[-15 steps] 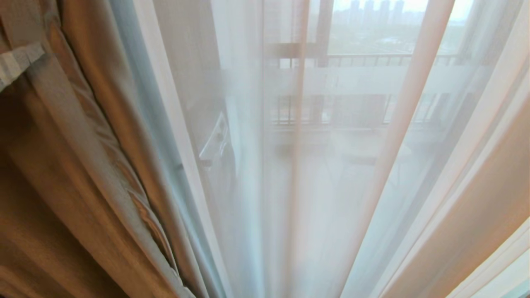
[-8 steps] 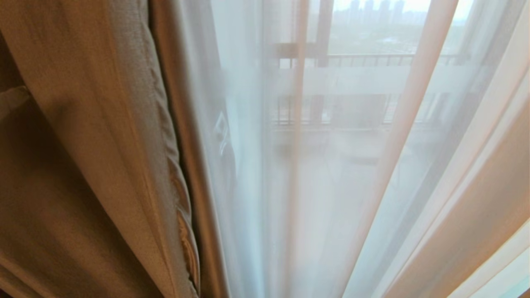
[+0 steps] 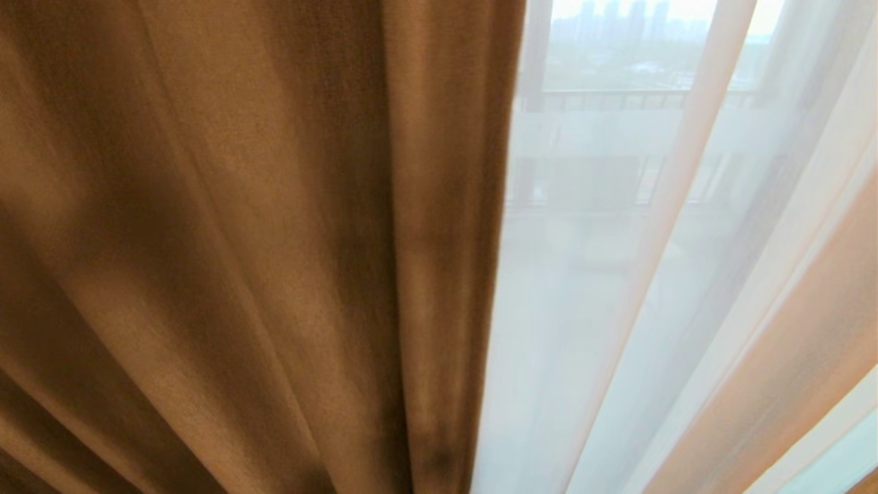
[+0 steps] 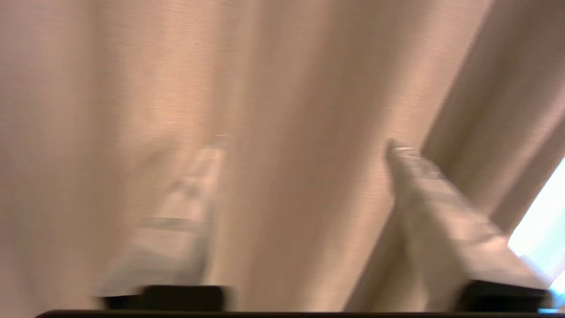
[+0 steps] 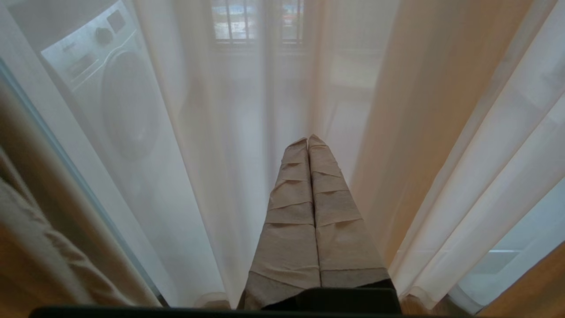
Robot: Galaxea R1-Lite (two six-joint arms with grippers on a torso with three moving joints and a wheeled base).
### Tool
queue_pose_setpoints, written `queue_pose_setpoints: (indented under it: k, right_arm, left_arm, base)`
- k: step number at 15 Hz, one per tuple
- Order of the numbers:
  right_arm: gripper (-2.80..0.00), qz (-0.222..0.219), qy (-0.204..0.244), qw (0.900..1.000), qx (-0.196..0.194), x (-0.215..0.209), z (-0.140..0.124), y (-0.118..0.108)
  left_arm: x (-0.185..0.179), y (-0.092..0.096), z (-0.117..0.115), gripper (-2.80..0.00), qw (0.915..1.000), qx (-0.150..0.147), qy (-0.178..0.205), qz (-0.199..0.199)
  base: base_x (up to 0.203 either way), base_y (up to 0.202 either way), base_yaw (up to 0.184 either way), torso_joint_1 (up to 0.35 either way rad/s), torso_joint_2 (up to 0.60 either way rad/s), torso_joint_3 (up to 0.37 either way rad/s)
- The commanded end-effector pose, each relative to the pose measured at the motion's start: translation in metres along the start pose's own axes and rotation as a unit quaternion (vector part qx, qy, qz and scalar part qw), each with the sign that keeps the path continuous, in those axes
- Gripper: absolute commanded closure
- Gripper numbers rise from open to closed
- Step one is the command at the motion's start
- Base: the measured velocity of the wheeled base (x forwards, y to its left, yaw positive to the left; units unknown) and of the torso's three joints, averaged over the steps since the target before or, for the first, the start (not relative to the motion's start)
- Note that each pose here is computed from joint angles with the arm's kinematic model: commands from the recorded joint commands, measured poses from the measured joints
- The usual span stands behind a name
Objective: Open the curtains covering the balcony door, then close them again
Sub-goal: Close the outer curtains on both sides
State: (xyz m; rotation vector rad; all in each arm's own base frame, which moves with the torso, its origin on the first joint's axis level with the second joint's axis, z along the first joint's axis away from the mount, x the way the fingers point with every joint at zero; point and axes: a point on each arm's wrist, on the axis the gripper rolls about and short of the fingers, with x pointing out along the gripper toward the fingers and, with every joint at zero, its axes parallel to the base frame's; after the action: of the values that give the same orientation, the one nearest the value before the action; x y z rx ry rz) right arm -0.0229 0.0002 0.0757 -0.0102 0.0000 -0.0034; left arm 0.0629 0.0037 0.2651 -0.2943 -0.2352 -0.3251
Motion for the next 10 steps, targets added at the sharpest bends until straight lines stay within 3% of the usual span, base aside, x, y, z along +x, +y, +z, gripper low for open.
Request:
queue_pose_setpoints:
  k: [1,10]
  right_arm:
    - [0.0,0.0,0.001,1.0,0.0,0.0,0.0,0.0]
    - [0.0,0.0,0.001,1.0,0.0,0.0,0.0,0.0]
  left_arm:
    - [-0.005,-0.003,0.001,0.0,0.9999,0.004,-0.008,-0.005]
    - [-0.034,-0.014,-0.014,0.0,0.9993,-0.013,0.029,0.022]
  base:
    - [0.0,0.0,0.0,0.0,0.0,0.0]
    - [0.0,0.0,0.0,0.0,0.0,0.0]
